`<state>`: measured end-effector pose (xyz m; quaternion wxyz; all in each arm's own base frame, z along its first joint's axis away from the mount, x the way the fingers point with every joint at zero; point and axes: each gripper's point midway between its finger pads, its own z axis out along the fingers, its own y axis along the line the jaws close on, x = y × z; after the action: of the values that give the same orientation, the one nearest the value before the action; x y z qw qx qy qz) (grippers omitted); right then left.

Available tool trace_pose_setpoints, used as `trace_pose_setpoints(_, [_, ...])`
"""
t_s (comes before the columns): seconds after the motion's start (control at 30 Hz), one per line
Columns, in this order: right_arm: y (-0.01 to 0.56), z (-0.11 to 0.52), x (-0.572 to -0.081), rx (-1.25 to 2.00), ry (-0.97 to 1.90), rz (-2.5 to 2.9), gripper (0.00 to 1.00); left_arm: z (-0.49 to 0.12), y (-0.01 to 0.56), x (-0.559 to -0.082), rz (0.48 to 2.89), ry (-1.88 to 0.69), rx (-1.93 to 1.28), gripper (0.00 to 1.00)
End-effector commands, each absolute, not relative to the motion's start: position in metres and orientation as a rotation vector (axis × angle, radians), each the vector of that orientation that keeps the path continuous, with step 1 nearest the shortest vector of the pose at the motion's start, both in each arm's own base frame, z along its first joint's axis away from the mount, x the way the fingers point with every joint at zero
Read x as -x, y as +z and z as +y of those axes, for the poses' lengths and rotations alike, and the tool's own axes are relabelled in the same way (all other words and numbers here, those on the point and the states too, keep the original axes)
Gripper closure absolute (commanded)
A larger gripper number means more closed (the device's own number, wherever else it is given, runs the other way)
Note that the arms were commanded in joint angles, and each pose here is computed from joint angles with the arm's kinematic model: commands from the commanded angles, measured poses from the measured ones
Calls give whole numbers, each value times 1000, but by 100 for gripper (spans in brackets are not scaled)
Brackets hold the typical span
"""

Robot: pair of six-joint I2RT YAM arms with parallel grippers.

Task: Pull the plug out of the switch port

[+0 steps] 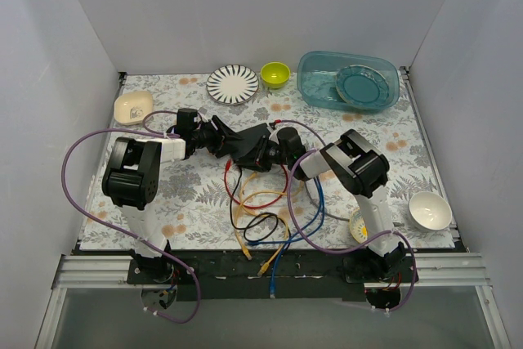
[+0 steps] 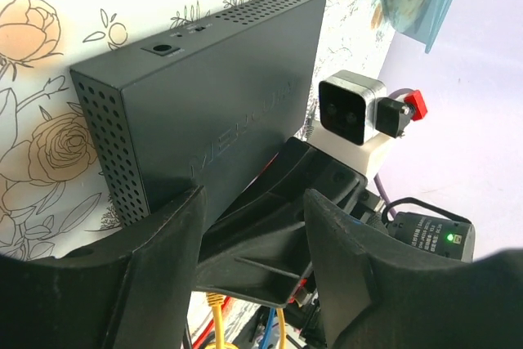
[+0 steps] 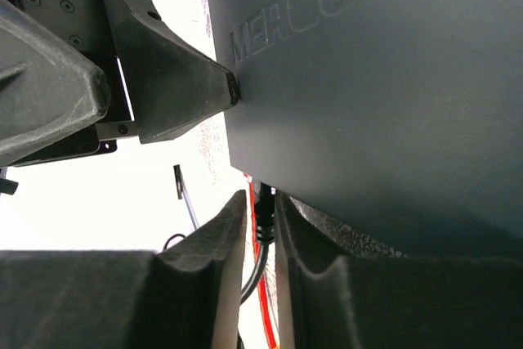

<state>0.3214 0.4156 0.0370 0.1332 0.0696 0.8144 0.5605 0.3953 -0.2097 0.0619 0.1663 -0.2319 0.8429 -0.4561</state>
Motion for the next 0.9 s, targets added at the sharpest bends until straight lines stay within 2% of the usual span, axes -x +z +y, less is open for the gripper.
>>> trace_pose_setpoints(0.0, [1, 406, -312, -545, 1644, 2527, 81, -188, 5, -359, 2587, -1080, 794, 47])
trace_pose_setpoints(0.2, [-1, 406, -311, -530, 1656, 2522, 94, -188, 5, -356, 2588, -1084, 793, 48])
trace_pose_setpoints(0.33, [-8, 403, -305, -416, 1610, 2555, 98, -190, 10, -356, 2582, -1113, 790, 47])
trace_pose_setpoints(0.63, [-37, 377, -276, -131, 1367, 2724, 99, -190, 33, -358, 2531, -1135, 778, 47])
trace_pose_setpoints(0.87, [-44, 356, -260, -47, 1249, 2776, 99, -183, 39, -367, 2500, -1114, 787, 46])
